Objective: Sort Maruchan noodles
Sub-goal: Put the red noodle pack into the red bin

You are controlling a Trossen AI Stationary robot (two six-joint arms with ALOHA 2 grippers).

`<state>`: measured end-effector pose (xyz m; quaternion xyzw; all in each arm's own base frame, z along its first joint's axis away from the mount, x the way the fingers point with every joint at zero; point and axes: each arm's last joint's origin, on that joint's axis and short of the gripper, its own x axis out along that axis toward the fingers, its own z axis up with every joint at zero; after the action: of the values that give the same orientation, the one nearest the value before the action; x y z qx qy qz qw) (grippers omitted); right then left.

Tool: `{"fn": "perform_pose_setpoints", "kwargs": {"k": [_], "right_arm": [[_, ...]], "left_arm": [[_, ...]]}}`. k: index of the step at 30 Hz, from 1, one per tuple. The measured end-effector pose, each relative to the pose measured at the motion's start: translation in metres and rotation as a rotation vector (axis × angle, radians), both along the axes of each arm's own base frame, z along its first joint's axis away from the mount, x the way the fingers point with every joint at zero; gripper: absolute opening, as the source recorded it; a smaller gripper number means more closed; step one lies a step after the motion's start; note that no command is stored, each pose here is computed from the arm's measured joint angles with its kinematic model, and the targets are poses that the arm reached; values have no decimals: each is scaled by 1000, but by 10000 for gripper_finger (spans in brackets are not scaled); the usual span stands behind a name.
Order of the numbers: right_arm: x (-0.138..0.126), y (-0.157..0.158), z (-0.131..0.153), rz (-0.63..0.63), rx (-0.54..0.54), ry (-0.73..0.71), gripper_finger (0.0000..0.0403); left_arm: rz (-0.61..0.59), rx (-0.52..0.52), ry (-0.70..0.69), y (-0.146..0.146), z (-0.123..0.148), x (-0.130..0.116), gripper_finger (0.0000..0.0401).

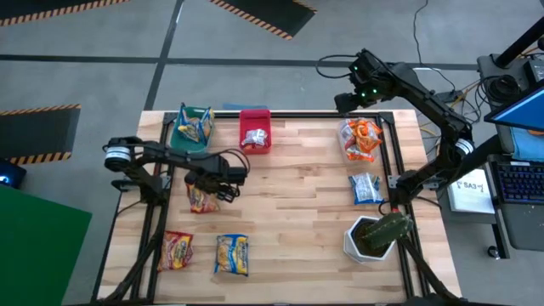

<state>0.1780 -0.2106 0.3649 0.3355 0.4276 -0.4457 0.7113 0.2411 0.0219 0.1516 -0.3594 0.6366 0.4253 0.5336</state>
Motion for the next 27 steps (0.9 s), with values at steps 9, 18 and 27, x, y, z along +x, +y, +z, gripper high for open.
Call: {"fn": "perform_pose_setpoints", "kwargs": {"k": [9,18,27], "right_arm": [[0,0,0,6,-5,0,152],[0,0,0,16,-7,4,154],[0,-1,0,26,-14,15,157]], "left_arm": [[8,16,14,-1,-6,-5,167],[-30,22,-24,-1,-2,0,32],[-339,104,-235,2,51,30,12]]}}
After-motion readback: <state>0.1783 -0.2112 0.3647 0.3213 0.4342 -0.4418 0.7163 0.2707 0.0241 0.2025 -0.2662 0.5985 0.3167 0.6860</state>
